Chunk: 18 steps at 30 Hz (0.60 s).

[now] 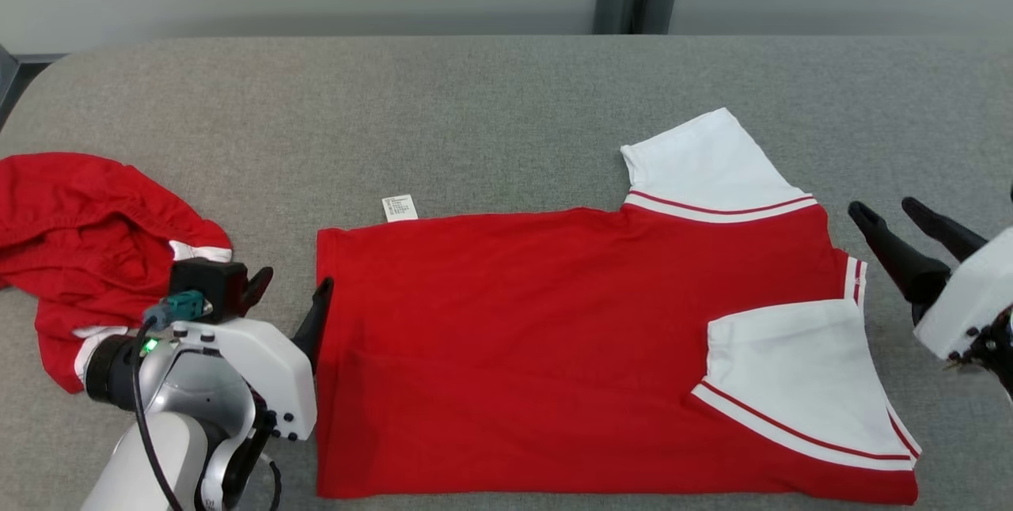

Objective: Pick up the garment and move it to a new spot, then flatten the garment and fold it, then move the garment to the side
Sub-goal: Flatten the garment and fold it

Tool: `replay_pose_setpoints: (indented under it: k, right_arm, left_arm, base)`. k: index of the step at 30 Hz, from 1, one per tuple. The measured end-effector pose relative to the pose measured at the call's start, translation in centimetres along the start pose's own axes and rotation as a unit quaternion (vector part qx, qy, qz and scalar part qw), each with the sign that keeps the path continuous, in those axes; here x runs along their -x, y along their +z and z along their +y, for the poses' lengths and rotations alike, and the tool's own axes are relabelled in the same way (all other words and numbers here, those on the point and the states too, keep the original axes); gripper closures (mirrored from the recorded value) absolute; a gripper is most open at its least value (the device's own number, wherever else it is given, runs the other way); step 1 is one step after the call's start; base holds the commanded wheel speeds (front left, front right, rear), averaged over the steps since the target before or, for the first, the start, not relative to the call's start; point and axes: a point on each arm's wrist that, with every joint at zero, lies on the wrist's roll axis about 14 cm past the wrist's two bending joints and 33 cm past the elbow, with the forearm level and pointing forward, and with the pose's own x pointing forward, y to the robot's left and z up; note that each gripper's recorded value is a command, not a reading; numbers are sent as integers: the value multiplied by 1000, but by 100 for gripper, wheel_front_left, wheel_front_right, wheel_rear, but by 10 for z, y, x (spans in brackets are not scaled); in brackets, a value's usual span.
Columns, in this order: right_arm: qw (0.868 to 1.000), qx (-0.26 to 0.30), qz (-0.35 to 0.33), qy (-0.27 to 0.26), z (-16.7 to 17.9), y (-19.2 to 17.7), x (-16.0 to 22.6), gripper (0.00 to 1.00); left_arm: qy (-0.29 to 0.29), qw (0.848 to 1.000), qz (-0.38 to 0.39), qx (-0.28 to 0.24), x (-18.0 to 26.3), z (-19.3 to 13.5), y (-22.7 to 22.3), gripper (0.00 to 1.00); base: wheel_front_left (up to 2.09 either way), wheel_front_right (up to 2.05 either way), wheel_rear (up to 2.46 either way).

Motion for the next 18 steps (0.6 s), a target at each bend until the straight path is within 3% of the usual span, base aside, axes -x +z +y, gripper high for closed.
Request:
replay_pose_setpoints:
  k: [11,18]
  right_arm:
    - [999,41,30,15,-5,22,-81,0]
    - [996,62,66,24,-5,16,-129,0]
  left_arm:
    - [5,1000,29,-5,-48,16,-6,0]
    - [-5,999,37,-10,-71,17,-10,0]
  base:
    - [0,0,0]
    - [0,0,0]
